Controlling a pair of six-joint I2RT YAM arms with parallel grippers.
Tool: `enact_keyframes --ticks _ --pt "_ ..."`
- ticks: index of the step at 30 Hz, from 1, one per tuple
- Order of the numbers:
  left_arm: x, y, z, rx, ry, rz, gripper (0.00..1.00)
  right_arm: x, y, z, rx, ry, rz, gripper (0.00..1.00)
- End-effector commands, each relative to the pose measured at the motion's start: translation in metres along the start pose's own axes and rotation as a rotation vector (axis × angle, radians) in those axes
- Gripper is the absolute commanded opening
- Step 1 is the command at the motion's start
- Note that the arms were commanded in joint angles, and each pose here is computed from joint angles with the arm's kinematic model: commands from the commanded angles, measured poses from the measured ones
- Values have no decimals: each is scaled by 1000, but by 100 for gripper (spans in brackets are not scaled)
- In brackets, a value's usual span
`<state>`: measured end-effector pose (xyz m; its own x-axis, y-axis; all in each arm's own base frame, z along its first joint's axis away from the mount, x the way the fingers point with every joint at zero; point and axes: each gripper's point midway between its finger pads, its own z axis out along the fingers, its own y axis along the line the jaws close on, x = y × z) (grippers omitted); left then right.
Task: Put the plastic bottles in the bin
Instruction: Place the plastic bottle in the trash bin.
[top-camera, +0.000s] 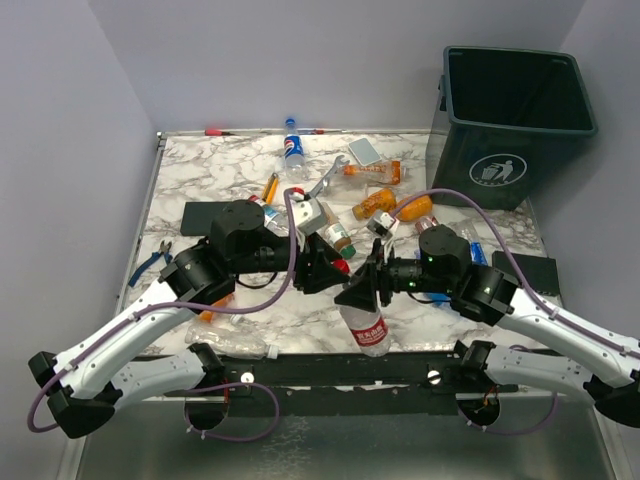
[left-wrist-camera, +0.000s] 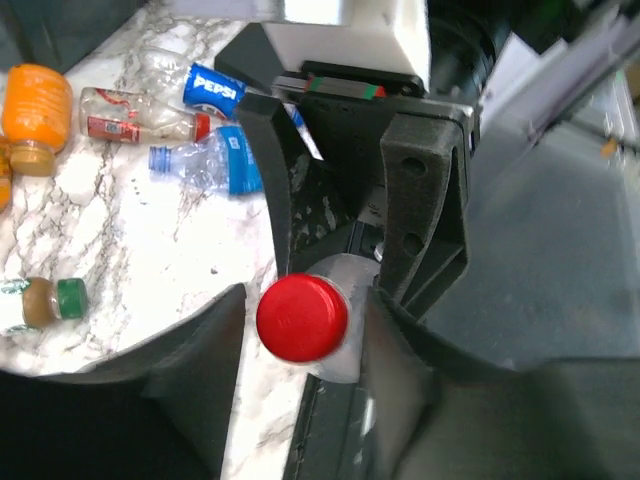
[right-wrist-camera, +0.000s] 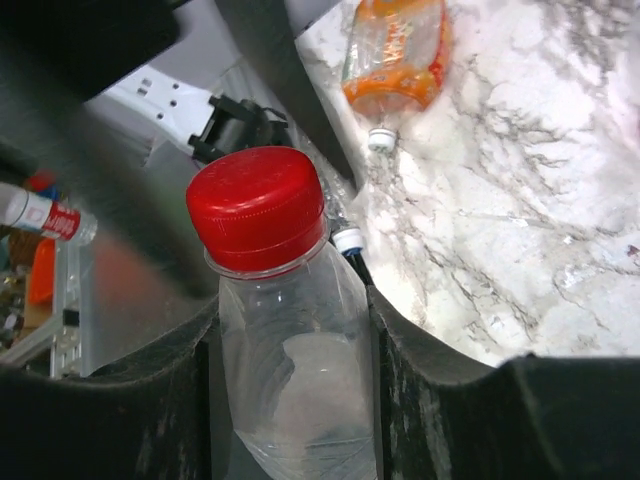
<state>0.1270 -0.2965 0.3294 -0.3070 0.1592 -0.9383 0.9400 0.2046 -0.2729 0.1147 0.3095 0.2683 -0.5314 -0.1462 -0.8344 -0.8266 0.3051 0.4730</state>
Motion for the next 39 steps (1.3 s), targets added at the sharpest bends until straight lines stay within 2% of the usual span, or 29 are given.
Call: enact_keyframes --ticks 1,3,5,8,10,15,24,31,36,39 --pt "-43 12 -23 -158 -208 3 70 -20 -18 -11 134 -138 36 39" --pt "-53 19 -39 -236 -309 -14 88 -34 -21 -20 171 -228 67 39" --pt "-59 21 -57 -281 -420 -35 98 -52 -21 -30 186 -339 96 39" --pt "-50 18 -73 -279 -531 -63 99 -79 -11 -45 136 -521 124 41" --pt "-31 15 -70 -243 -526 -84 99 -94 0 -52 70 -613 121 41" --pt "-7 3 -56 -128 -483 -134 99 -124 25 -53 -62 -719 102 41" --pt "-8 -4 -38 -34 -482 -152 99 -136 33 -26 -179 -742 140 41" --pt "2 -3 -24 -2 -424 -158 99 -138 34 -18 -208 -744 153 41" --pt "9 0 -16 0 -395 -164 78 -142 38 -17 -226 -744 153 41" --pt "10 0 -14 5 -385 -162 57 -142 40 -18 -231 -737 149 42"
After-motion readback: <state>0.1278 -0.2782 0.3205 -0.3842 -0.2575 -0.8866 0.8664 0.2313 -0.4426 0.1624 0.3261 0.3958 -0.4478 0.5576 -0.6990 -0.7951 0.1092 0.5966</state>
